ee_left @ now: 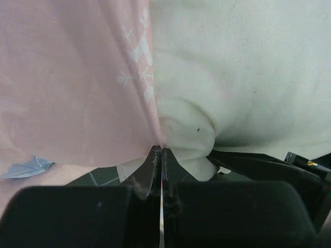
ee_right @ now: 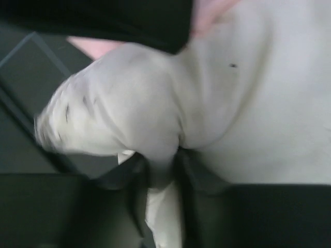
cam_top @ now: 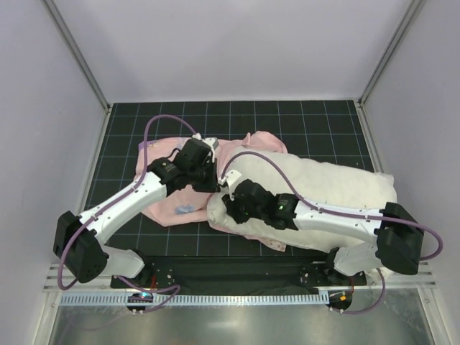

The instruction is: Put the pillow into the pillowcase

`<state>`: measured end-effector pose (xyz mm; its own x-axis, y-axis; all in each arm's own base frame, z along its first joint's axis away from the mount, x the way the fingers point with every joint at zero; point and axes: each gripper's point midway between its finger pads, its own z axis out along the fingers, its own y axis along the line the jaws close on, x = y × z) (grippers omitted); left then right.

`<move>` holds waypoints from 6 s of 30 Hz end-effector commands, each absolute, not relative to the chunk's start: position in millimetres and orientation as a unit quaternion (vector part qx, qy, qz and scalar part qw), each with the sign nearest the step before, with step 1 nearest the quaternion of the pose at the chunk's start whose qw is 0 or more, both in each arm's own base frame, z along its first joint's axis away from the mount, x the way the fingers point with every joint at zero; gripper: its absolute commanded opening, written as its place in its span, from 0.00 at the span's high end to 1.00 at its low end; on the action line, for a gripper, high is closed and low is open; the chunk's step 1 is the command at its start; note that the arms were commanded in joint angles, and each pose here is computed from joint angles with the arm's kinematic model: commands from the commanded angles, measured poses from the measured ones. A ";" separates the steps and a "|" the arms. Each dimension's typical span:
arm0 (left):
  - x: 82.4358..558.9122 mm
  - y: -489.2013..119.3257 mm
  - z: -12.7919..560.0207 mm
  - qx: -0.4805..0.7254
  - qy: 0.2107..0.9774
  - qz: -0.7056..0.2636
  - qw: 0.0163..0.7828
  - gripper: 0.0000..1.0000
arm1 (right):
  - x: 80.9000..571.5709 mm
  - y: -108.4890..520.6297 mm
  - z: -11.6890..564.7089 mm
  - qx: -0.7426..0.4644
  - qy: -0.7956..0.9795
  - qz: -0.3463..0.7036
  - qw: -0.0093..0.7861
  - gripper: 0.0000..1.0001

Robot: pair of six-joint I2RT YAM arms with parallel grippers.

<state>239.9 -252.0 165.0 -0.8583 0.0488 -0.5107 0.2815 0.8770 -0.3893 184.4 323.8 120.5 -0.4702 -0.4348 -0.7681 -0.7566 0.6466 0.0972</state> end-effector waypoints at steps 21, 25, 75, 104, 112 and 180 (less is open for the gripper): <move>197.8 -286.0 219.5 0.125 0.887 -0.392 0.211 1.00 | 318.8 267.1 190.5 -0.091 0.850 0.212 0.474 0.96; 216.4 -271.5 219.0 0.105 0.900 -0.339 0.253 0.95 | 312.4 264.5 185.6 -0.081 0.849 0.225 0.471 0.96; 409.9 -308.1 90.0 -0.052 0.909 -0.147 0.388 1.00 | 283.0 211.8 265.2 -0.038 0.807 0.369 0.460 0.96; 209.2 -349.2 236.4 0.112 0.854 -0.407 0.303 1.00 | 296.4 317.1 161.5 -0.153 0.832 0.421 0.327 0.96; 152.4 -392.5 267.1 0.176 0.826 -0.450 0.289 1.00 | 308.9 338.3 128.8 -0.128 0.841 0.445 0.280 0.96; 235.9 -260.0 148.0 0.121 0.937 -0.142 0.295 1.00 | 179.8 287.8 77.5 -0.137 0.909 0.328 0.220 0.96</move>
<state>233.1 -243.8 132.9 -0.8153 0.1421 -0.5613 0.2589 0.9566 -0.1339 172.0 305.9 93.6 -0.8532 -0.1186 -0.5080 -0.4492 0.6622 0.5998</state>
